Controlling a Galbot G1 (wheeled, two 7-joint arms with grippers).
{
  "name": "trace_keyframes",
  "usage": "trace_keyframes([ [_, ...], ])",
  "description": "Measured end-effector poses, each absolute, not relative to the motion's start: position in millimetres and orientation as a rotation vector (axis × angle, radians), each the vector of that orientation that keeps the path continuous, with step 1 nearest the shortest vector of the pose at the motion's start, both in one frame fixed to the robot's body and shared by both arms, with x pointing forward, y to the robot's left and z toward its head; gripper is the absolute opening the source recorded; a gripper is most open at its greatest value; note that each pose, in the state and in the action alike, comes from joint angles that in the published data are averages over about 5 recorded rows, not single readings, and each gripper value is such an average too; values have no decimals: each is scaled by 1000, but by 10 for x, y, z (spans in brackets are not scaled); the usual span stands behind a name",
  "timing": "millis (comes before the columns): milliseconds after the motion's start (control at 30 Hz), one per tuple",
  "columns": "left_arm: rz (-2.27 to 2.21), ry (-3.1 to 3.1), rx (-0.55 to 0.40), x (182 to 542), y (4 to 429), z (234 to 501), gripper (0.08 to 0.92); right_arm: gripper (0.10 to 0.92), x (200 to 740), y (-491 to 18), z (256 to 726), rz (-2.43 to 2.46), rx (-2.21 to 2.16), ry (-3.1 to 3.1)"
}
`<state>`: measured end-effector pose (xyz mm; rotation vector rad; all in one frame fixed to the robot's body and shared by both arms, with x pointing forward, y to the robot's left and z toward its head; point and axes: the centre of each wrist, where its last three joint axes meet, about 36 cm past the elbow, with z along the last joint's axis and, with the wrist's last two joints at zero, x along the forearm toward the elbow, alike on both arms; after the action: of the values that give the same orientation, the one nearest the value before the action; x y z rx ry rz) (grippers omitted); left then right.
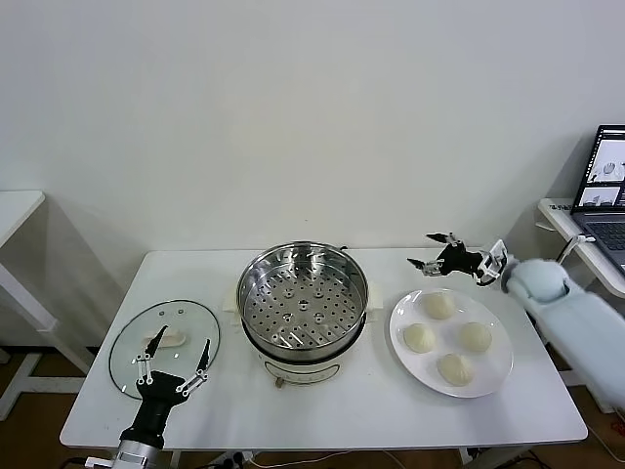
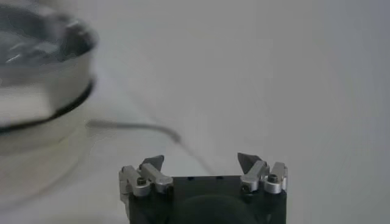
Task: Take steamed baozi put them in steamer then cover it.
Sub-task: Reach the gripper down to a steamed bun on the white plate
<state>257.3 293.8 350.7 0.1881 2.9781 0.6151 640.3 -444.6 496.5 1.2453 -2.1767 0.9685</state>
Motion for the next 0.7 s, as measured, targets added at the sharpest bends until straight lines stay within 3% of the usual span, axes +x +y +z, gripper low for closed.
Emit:
trace_keyframes([
  [700,621,2987,159,2499,2958,3482,823,823,6821,-4263,4836,1261,1280,-1529],
])
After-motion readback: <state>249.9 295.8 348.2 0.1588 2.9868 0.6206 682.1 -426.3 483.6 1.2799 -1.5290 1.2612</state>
